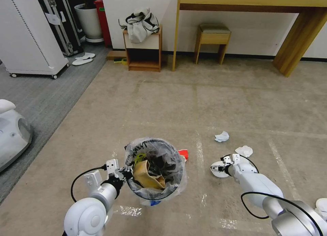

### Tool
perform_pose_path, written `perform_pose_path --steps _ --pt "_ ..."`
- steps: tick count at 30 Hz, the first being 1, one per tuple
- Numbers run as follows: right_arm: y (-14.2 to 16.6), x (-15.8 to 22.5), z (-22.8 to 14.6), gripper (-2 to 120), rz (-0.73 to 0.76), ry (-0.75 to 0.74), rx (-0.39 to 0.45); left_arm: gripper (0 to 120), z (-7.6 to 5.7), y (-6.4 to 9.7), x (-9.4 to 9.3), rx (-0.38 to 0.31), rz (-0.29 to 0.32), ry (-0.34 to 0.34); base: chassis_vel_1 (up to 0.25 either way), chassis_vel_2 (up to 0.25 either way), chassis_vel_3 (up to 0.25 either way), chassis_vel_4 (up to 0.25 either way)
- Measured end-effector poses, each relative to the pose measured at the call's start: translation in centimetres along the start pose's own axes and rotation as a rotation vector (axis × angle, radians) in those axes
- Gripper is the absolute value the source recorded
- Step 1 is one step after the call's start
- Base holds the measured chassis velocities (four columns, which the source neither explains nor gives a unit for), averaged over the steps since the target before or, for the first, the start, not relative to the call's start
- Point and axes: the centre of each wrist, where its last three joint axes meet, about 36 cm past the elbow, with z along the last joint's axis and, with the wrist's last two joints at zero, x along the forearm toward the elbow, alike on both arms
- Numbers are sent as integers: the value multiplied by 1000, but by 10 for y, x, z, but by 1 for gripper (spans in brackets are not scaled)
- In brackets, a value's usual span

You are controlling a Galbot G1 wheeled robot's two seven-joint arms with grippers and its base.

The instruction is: Pick up the trash bin and place the garbage on the floor into it.

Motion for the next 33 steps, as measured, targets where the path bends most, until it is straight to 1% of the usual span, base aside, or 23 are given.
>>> perform_pose_path --steps 2,3,4,5,6,7,9,10,12,13,15,16,17,19,20,21,23,24,26,27,29,33 --pt "1 0 1 80 4 -2 0 1 0 0 0 -1 -2 0 0 0 0 0" --pt "1 0 1 80 4 -2 0 1 0 0 0 -1 -2 0 0 0 0 0" --pt "1 0 1 77 5 -3 0 1 0 0 0 -1 -2 0 0 0 0 0" --pt "1 0 1 70 6 -5 1 1 1 0 -1 -2 -3 0 0 0 0 0" --pt "1 0 1 70 6 -5 1 1 1 0 -1 -2 -3 0 0 0 0 0" --pt "1 0 1 68 5 -6 2 1 1 0 -1 -2 -2 0 0 0 0 0" --pt "1 1 2 58 2 -12 6 1 2 -2 -1 -3 -2 1 0 0 0 0" --pt "1 1 2 58 2 -12 6 1 2 -2 -1 -3 -2 1 0 0 0 0" --pt "0 3 3 48 4 -17 7 1 3 -2 -1 -3 -2 3 0 0 0 0" --pt "0 3 3 48 4 -17 7 1 3 -2 -1 -3 -2 3 0 0 0 0" --pt "-3 5 5 44 7 -21 7 1 4 -3 -1 -4 -2 5 0 0 0 0" --pt "-4 6 6 39 8 -22 6 1 5 -3 -1 -5 -3 6 0 0 0 0" --pt "-4 6 6 39 8 -22 6 1 5 -3 -1 -5 -3 6 0 0 0 0" --pt "-7 9 9 29 10 -25 6 1 6 -3 -1 -6 -4 8 0 0 0 0" --pt "-9 10 9 26 11 -26 6 1 6 -3 -1 -7 -4 8 0 0 0 0" --pt "-9 10 9 26 11 -26 6 1 6 -3 -1 -7 -4 8 0 0 0 0" --pt "-13 13 12 14 21 -31 5 1 7 -4 0 -7 -6 9 0 0 0 0" --pt "-13 13 12 14 21 -31 5 1 7 -4 0 -7 -6 9 0 0 0 0" --pt "-17 17 13 5 34 -37 5 1 7 -4 2 -7 -5 9 0 0 0 0" --pt "-17 17 13 5 34 -37 5 1 7 -4 2 -7 -5 9 0 0 0 0" --pt "-23 23 12 1 49 -48 9 1 8 -5 4 -8 -4 10 0 0 0 0" --pt "-32 35 8 1 71 -63 11 1 8 -6 5 -11 -3 12 0 0 0 0"
